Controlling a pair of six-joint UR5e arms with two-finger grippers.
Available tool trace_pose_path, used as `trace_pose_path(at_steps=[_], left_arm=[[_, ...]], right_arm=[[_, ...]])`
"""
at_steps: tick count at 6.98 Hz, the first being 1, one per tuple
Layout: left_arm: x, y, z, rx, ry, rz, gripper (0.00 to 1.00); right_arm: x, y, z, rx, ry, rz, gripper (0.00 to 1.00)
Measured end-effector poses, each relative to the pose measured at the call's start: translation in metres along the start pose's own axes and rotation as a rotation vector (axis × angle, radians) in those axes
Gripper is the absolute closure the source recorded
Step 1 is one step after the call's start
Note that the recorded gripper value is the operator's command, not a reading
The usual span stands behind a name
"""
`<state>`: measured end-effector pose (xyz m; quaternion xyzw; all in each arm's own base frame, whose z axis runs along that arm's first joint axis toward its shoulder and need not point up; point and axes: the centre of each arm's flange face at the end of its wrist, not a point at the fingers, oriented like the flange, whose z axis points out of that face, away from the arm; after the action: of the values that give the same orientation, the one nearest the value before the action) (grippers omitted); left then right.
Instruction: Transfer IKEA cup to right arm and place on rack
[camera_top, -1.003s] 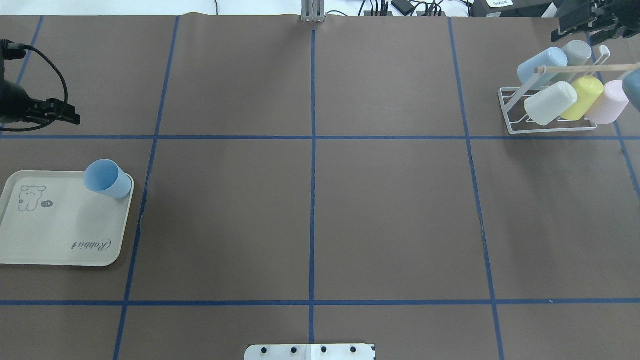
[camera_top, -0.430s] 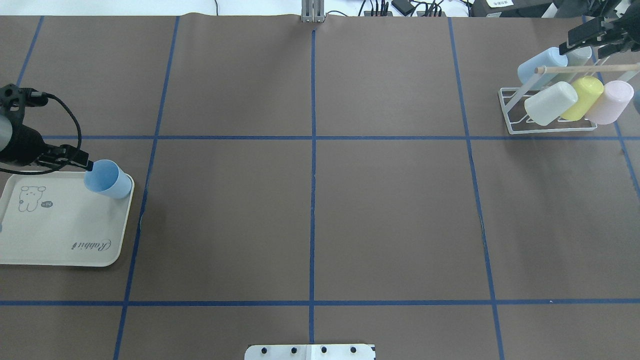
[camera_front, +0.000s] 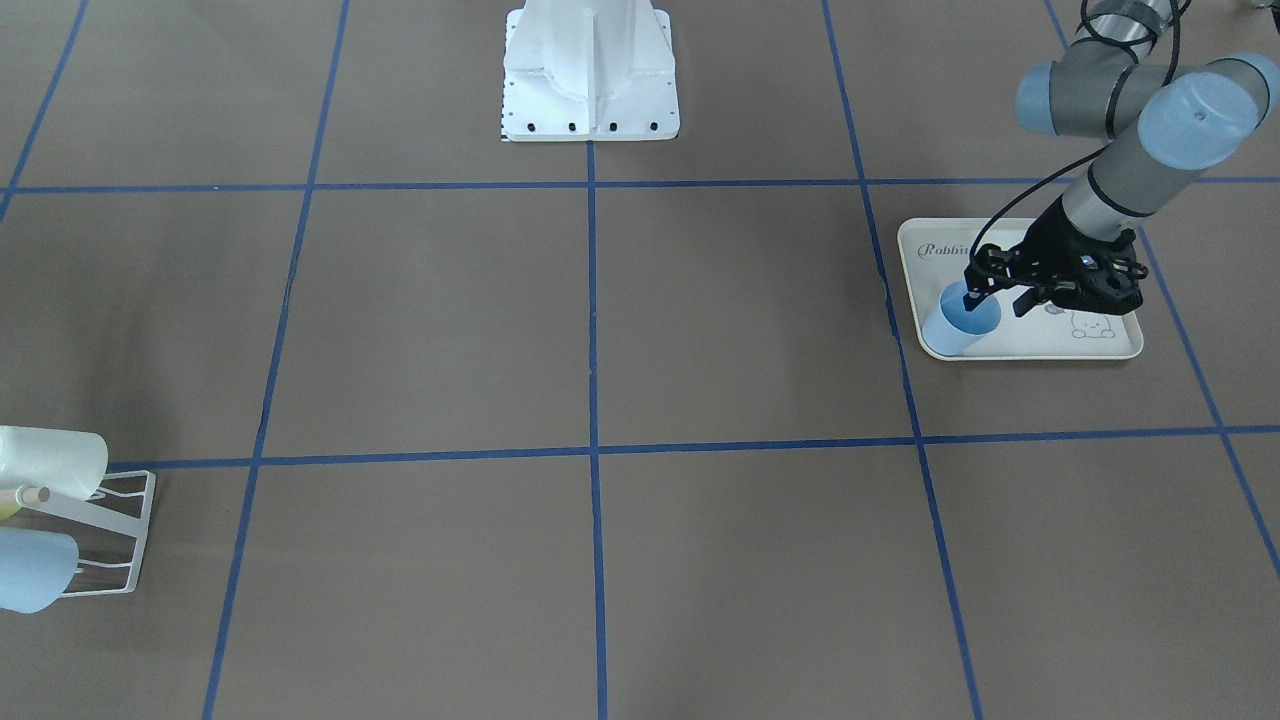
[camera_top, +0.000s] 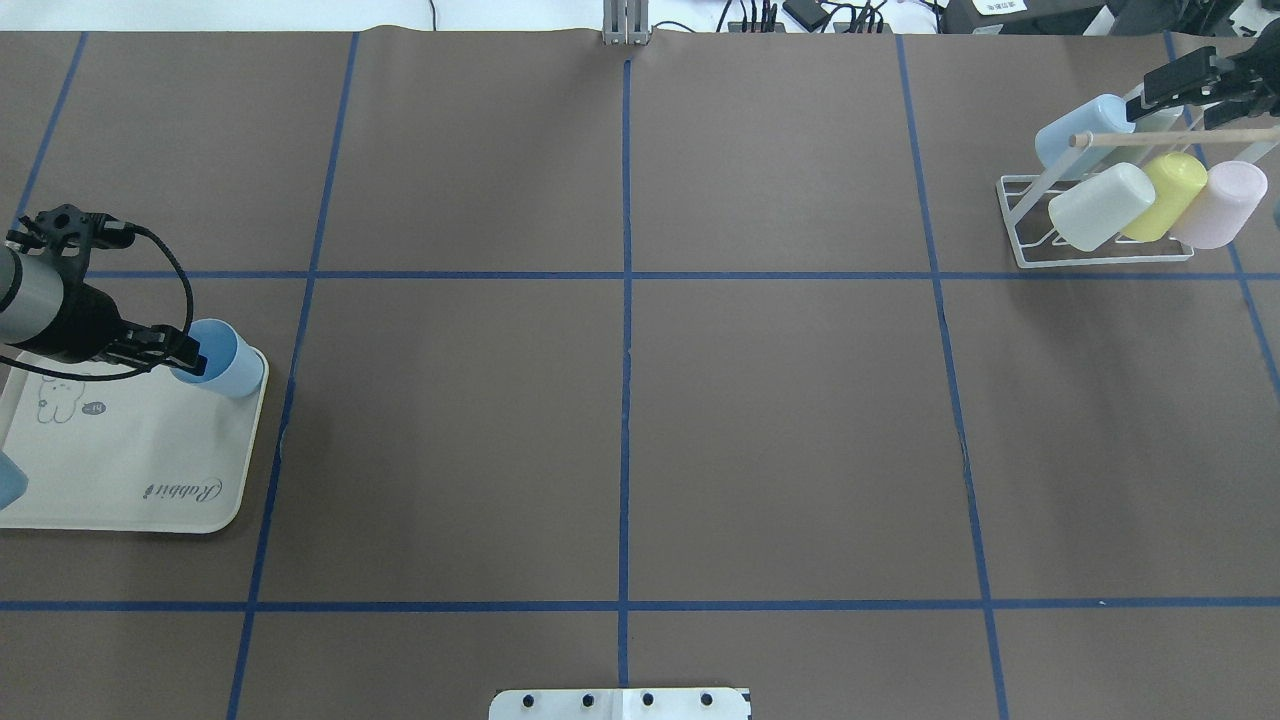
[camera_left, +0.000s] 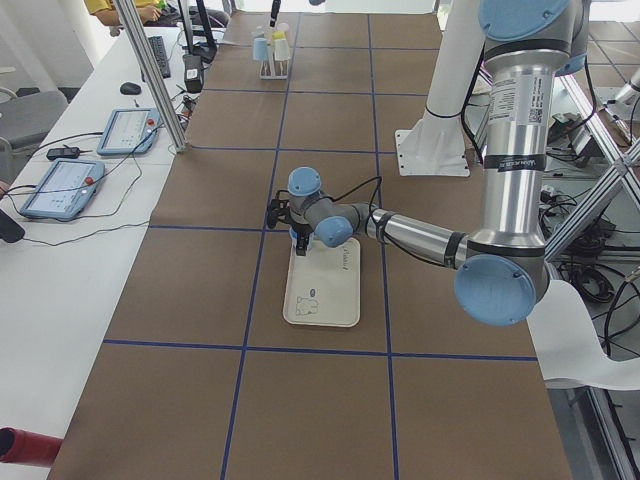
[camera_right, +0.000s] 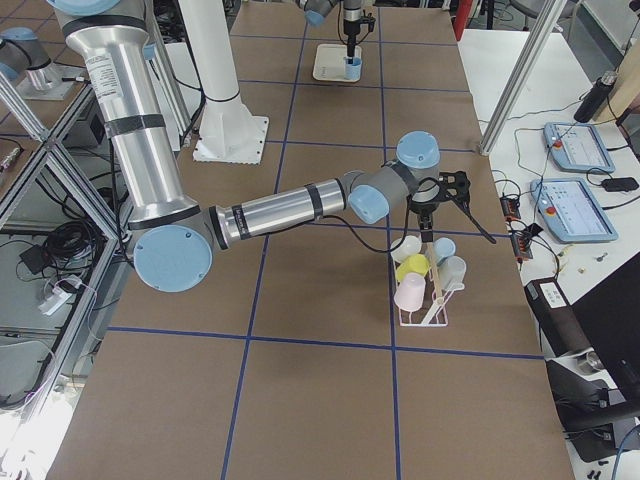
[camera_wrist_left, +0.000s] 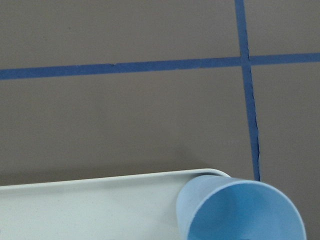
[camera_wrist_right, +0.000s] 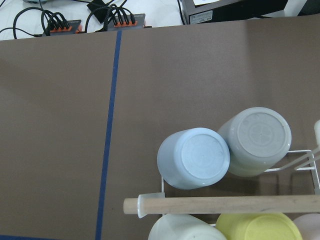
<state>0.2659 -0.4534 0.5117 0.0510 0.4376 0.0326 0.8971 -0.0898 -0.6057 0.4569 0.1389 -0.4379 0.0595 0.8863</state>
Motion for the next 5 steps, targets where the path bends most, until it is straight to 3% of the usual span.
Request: trace_pose_path(at_steps=[3, 4, 5], left_arm=[[0.002, 0.009, -0.01, -0.004, 0.004, 0.003, 1.0], [-0.023, 0.012, -0.032, 0.026, -0.018, -0.033, 1.0], [-0.059, 0.006, -0.072, 0.092, -0.041, -0.068, 1.0]], right_arm=[[0.004, 0.004, 0.001, -0.005, 0.003, 0.005, 0.0], [0.005, 0.004, 0.002, -0.006, 0.004, 0.006, 0.0], [0.005, 0.004, 0.002, -0.007, 0.003, 0.007, 0.0]])
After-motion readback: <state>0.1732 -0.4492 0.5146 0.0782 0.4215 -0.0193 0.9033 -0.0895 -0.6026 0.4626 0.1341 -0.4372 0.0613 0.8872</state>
